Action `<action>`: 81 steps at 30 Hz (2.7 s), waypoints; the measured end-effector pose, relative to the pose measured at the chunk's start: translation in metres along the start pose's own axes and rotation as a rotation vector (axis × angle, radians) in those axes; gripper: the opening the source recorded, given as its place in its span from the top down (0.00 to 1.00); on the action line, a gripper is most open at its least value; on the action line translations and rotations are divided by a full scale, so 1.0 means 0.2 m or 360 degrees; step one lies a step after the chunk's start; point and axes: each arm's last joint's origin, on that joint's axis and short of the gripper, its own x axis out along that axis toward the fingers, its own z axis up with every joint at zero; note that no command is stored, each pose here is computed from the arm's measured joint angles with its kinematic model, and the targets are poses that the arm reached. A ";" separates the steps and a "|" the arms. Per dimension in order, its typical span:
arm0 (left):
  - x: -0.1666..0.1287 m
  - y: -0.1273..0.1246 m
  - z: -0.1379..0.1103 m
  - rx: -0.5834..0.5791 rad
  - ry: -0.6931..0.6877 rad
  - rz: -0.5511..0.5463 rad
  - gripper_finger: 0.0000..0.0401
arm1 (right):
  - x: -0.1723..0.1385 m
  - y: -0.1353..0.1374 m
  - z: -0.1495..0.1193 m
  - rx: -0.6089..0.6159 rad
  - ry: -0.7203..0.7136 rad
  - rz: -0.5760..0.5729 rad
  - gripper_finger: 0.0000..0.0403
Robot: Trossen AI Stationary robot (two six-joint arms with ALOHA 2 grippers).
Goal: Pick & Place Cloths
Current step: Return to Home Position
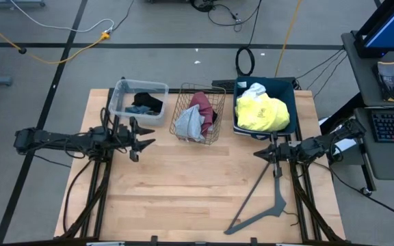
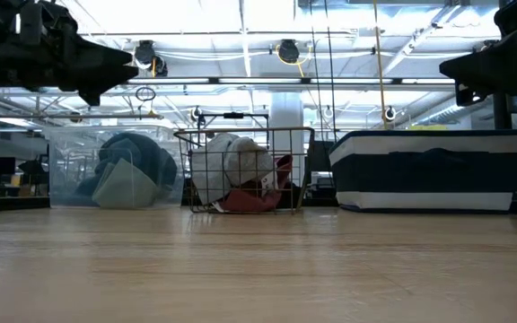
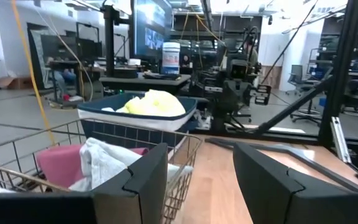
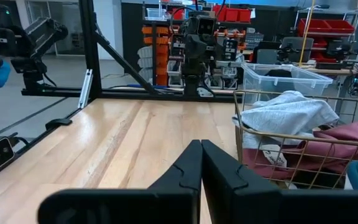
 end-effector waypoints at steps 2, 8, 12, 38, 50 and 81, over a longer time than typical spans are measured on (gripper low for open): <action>-0.02 0.00 0.00 -0.0010 0.0006 -0.0007 0.54 | 0.00 0.00 0.00 -0.0002 0.0002 -0.0001 1.00; -0.07 0.01 0.00 -0.0009 0.0037 -0.0007 0.54 | 0.00 0.00 0.01 -0.0005 -0.0019 -0.0007 1.00; -0.10 0.01 -0.02 -0.0029 0.0100 -0.0047 0.54 | 0.00 0.00 0.01 -0.0023 -0.0038 -0.0008 1.00; -0.12 -0.01 -0.04 0.0035 0.0164 -0.0142 0.54 | 0.02 0.00 0.00 -0.0122 0.0024 -0.0085 1.00; -0.12 -0.01 -0.04 0.0035 0.0163 -0.0142 0.54 | 0.01 -0.01 0.06 -0.0300 -0.0131 -0.0235 1.00; -0.12 -0.01 -0.04 0.0034 0.0162 -0.0141 0.54 | 0.02 -0.01 0.03 -0.0195 -0.0063 -0.0019 1.00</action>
